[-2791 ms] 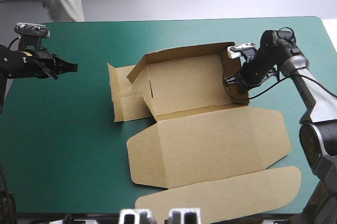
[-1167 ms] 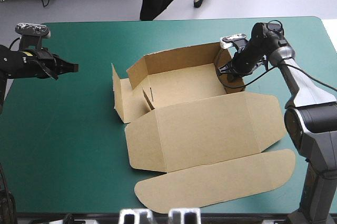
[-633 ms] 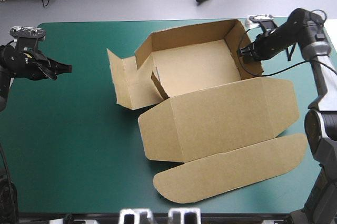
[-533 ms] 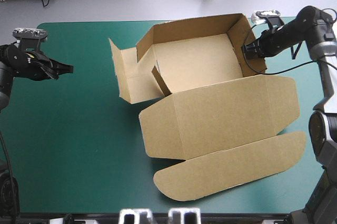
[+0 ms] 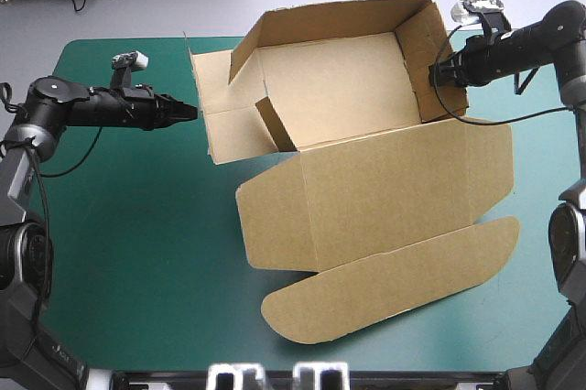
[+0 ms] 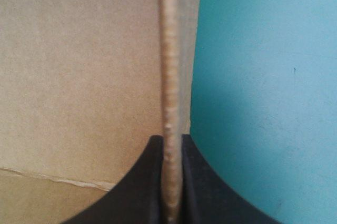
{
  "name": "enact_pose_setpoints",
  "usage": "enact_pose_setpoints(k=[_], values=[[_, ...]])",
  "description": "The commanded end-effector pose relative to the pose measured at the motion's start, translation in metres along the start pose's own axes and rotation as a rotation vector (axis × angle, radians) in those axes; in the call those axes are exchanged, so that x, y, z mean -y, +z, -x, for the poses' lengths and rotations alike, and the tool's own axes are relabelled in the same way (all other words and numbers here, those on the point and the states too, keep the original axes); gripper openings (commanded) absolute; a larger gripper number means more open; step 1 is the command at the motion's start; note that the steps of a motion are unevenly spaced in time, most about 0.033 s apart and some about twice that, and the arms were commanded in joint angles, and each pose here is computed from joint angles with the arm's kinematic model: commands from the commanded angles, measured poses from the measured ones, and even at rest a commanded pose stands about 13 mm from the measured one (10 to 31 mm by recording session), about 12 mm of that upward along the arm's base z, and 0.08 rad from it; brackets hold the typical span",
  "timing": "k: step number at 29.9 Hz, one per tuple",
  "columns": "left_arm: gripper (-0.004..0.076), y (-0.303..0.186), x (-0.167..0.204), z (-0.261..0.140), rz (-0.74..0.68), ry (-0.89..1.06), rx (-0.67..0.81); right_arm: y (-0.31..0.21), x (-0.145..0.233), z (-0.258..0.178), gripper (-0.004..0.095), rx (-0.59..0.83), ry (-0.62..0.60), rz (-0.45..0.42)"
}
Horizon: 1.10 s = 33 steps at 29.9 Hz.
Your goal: Fold the box
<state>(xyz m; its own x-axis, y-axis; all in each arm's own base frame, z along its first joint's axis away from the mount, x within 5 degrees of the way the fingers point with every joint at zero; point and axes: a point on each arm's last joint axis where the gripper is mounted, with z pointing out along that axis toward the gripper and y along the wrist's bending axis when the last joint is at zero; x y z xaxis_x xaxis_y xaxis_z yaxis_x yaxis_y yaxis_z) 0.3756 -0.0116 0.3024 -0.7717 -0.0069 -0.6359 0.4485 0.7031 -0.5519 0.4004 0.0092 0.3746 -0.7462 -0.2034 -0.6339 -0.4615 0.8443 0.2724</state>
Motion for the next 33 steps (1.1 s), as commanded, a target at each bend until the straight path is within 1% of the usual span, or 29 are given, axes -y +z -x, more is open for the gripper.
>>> enact_pose_setpoints(k=[1,5,10,14,16,18,20,22,25,29,31,33], values=[[0.0014,-0.013,0.035,0.017,-0.209,0.063,0.114,-0.032,-0.021,0.011,-0.002,0.099,-0.033,0.03],[0.0014,-0.013,0.048,0.017,-0.334,0.062,0.12,-0.032,-0.021,0.01,-0.002,0.094,-0.04,0.021],[0.0014,0.003,0.069,0.016,-0.396,0.082,0.094,-0.032,-0.02,0.01,-0.002,0.093,-0.057,0.015],[0.0014,0.014,0.086,0.014,-0.44,0.125,0.071,-0.032,-0.017,0.008,-0.002,0.072,-0.07,-0.025],[0.0014,0.017,0.092,0.015,-0.461,0.126,0.077,-0.032,-0.013,0.008,-0.002,0.067,-0.065,-0.06],[0.0014,0.014,0.095,0.019,-0.483,0.114,0.106,-0.032,-0.011,0.008,-0.002,0.071,-0.053,-0.088],[0.0015,0.011,0.099,0.023,-0.503,0.109,0.134,-0.032,-0.01,0.009,-0.002,0.081,-0.054,-0.097],[0.0038,0.007,0.104,0.027,-0.511,0.116,0.151,-0.032,-0.01,0.011,-0.002,0.099,-0.056,-0.104],[0.0104,0.006,0.116,0.03,-0.53,0.127,0.145,-0.03,-0.012,0.014,-0.002,0.116,-0.067,-0.121],[0.0169,0.011,0.128,0.03,-0.552,0.143,0.122,-0.024,-0.021,0.019,-0.002,0.137,-0.091,-0.13],[0.0201,0.013,0.132,0.029,-0.563,0.136,0.117,-0.021,-0.023,0.022,-0.002,0.151,-0.093,-0.17],[0.0216,0.012,0.132,0.03,-0.566,0.134,0.122,-0.018,-0.026,0.025,-0.002,0.16,-0.089,-0.205]])
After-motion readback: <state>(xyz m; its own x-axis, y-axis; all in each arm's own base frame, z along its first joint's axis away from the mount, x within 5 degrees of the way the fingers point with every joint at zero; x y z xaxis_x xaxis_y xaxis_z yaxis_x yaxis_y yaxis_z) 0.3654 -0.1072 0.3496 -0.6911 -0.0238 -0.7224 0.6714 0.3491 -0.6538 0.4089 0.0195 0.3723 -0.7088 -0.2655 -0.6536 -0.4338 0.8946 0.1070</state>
